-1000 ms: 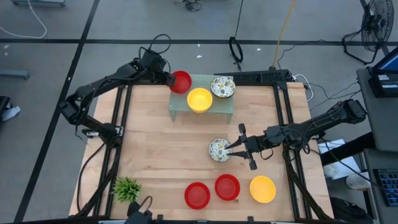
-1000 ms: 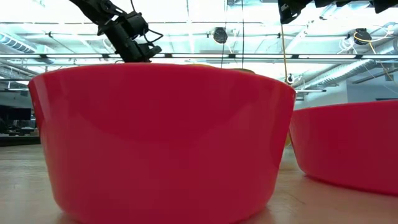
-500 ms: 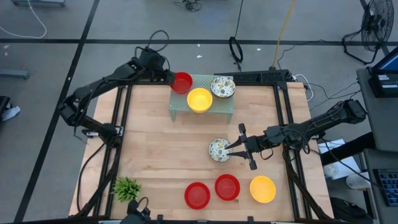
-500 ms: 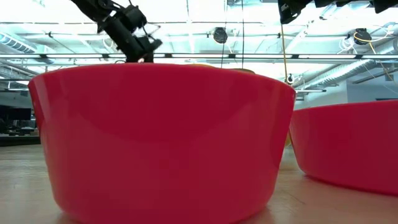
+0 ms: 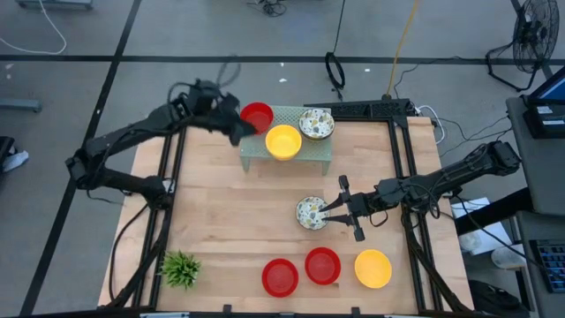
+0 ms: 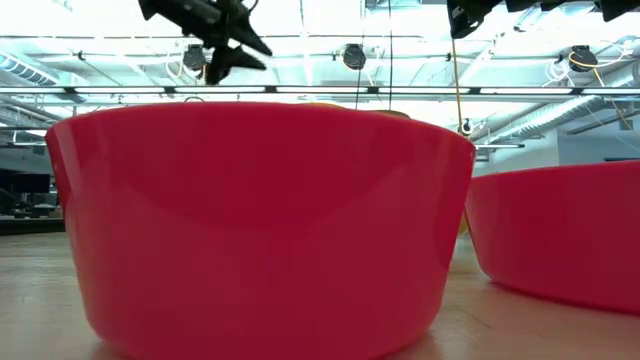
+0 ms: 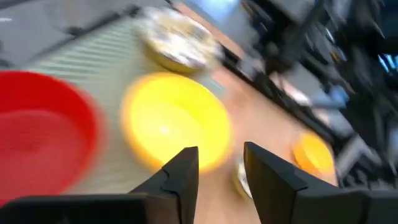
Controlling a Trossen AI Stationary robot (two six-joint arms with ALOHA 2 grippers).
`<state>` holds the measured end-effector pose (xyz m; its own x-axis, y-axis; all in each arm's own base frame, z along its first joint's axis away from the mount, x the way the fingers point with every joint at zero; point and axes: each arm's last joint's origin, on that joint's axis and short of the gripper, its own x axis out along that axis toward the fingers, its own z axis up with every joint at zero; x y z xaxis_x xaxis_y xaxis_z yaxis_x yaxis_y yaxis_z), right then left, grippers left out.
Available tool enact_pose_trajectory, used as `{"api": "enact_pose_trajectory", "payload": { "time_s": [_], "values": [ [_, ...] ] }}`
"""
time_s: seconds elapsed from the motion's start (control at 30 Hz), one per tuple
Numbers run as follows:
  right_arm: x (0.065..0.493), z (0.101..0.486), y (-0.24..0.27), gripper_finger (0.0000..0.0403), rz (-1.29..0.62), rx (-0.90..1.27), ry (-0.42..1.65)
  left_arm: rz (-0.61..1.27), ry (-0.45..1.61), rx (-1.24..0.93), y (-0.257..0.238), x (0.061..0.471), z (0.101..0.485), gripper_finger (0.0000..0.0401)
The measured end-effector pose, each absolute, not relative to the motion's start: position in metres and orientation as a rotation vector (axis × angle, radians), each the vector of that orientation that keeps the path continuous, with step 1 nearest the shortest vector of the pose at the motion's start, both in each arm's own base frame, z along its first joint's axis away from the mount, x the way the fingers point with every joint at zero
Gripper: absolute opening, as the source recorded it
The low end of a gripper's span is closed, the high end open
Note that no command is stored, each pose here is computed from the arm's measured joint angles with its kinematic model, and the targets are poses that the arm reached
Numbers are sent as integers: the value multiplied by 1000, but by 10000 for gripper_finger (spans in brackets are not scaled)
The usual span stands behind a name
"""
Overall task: Pick & Place Mini bowls
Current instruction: Stack the red bowl on the red bowl on the shelf
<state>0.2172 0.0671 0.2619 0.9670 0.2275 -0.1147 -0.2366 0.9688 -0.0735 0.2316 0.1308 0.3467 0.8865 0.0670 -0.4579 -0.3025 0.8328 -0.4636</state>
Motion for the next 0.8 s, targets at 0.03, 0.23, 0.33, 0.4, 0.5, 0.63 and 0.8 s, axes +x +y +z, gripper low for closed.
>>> {"api": "enact_pose_trajectory", "payload": {
  "time_s": [0.03,0.23,0.33,0.4,0.5,0.63,0.8],
  "values": [
    [217,262,67,89,235,-87,106,164,456,-529,121,237,347,128],
    [217,262,67,89,235,-87,106,31,510,-351,57,261,346,127],
    [217,262,67,89,234,-86,100,6,544,-278,27,265,344,127],
    [218,265,67,89,234,-81,76,-14,580,-247,9,265,342,127],
    [218,271,67,89,232,-68,8,-41,620,-206,-18,263,338,127],
    [218,277,67,89,231,-56,-49,-43,679,-204,-47,265,321,127],
    [218,280,67,89,231,-50,-80,9,719,-205,-73,263,298,127]
  ]
}}
